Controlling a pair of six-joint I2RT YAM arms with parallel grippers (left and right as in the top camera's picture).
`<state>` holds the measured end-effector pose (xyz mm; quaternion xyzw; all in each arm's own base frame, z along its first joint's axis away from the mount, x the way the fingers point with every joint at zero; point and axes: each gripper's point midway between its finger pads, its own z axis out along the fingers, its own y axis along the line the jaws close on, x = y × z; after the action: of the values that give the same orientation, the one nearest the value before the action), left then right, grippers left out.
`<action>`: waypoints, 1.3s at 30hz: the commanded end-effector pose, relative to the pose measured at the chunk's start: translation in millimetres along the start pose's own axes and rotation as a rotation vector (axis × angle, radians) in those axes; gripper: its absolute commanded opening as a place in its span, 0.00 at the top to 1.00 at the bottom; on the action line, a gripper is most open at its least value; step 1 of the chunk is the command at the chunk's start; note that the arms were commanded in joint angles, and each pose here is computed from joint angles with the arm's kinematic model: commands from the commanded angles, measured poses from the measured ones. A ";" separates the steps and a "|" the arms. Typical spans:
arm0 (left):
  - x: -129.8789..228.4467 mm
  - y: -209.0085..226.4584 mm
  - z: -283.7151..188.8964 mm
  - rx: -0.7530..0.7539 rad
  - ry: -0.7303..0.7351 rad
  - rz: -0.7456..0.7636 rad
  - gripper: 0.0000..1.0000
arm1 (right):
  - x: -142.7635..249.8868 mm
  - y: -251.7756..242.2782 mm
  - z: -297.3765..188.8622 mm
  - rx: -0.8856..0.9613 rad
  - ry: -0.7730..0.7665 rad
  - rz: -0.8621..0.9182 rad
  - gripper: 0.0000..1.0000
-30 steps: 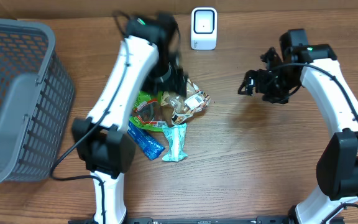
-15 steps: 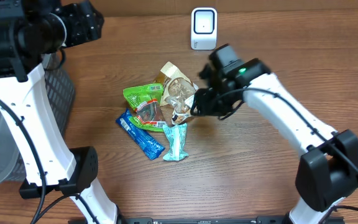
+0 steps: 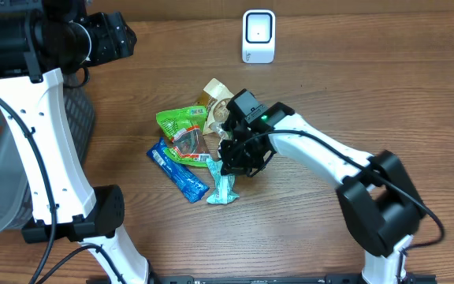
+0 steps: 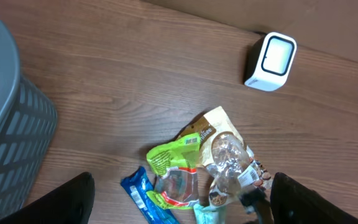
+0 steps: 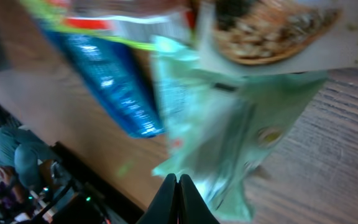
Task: Scan the item barcode
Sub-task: 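Lower the right gripper onto the pale green packet and grasp it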
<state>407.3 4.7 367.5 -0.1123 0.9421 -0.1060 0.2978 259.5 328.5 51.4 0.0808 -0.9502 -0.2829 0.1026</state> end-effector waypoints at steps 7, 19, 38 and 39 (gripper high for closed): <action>1.0 4.3 5.1 -0.017 0.014 0.001 0.18 | 10.6 -35.5 34.8 0.084 0.099 0.238 0.96; 1.1 4.4 6.8 -0.017 0.018 0.000 0.17 | 5.0 -148.1 -52.3 0.627 -0.103 0.504 0.96; 0.7 4.7 8.7 -0.018 0.020 0.000 0.00 | -5.7 -33.5 -23.0 0.126 -0.046 0.156 0.48; 0.7 4.7 8.7 -0.018 0.020 0.000 0.00 | -5.8 -34.2 -18.1 0.121 -0.037 0.157 0.48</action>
<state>408.5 5.3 364.0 -0.1132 0.9436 -0.1043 0.2931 280.4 288.6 65.8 0.0337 -0.9724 -0.2199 0.0697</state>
